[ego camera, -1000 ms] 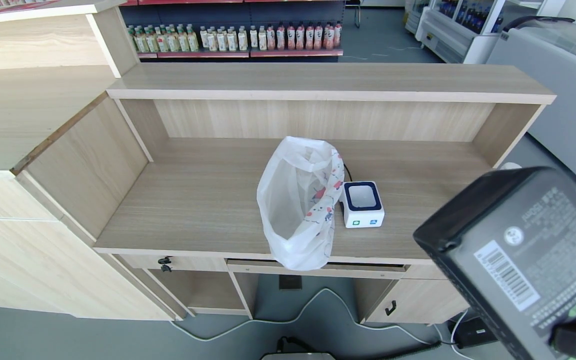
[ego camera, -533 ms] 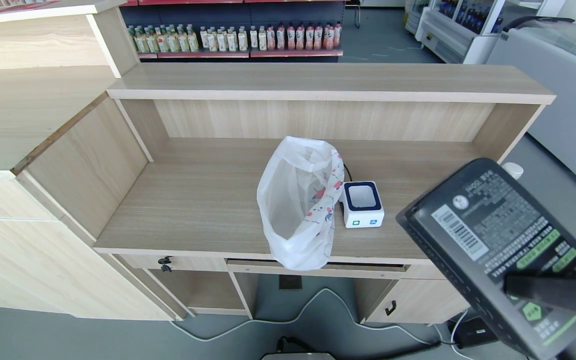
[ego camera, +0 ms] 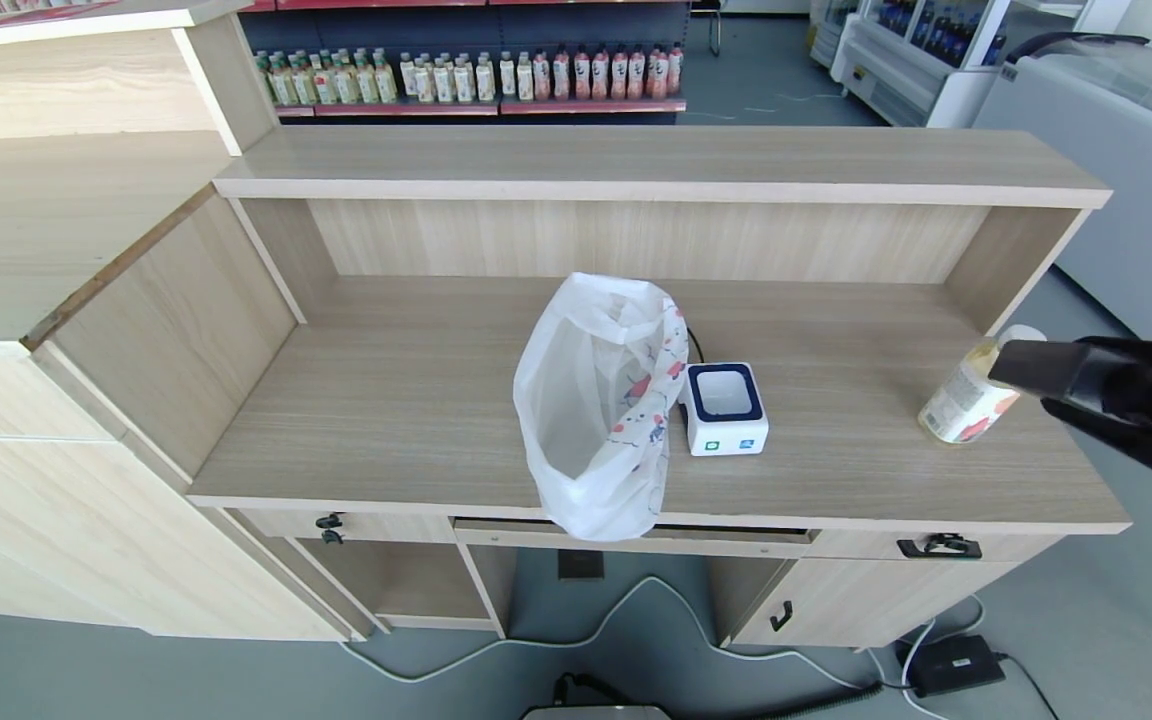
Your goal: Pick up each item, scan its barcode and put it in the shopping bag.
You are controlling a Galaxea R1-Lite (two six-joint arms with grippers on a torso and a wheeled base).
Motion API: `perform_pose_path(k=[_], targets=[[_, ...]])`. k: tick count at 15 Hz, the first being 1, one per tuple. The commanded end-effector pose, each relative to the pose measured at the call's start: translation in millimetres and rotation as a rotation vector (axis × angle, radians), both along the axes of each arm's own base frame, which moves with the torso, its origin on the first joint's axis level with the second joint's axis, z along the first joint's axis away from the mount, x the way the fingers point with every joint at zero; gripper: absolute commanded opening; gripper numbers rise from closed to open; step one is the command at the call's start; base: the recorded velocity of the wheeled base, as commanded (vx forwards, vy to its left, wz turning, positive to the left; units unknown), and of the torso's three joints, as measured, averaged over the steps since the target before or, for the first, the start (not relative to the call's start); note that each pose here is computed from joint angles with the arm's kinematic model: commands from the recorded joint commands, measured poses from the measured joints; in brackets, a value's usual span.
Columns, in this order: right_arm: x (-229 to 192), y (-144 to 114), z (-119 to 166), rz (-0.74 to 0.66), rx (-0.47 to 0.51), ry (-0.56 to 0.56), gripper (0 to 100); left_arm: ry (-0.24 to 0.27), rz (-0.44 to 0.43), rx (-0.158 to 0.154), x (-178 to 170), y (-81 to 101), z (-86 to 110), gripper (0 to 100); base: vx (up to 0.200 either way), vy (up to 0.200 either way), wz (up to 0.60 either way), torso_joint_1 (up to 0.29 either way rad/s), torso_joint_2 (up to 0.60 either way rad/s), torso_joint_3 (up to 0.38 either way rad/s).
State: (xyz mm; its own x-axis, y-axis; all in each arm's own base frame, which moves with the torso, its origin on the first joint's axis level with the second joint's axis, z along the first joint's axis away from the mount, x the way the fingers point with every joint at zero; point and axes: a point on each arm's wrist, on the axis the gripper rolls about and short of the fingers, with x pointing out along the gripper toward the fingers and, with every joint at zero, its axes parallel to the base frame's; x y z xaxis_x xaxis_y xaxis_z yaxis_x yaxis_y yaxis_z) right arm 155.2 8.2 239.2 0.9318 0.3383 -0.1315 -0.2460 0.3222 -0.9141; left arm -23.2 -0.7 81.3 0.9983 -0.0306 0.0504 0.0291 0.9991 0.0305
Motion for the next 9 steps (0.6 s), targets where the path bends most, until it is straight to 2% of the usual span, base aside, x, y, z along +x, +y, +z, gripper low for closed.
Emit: perform_pose_path(k=[1,4,7,9], targets=[[-3,-16,-3,-0.060,0.082,0.087,0,0.000,0.000,0.000,0,0.0,-0.1,100,0.000,0.000,0.00,0.000,0.00,0.000],[-5,-31,1,-0.085,0.131,0.134,0,0.000,0.000,0.000,0,0.0,-0.1,100,0.000,0.000,0.00,0.000,0.00,0.000],[-4,-39,5,-0.154,0.247,0.184,0,0.000,0.000,0.000,0,0.0,-0.1,100,0.000,0.000,0.00,0.000,0.00,0.000],[1,-39,6,-0.159,0.312,0.205,0,-0.002,0.000,0.000,0,0.0,0.3,100,0.000,0.000,0.60,0.002,0.00,0.002]])
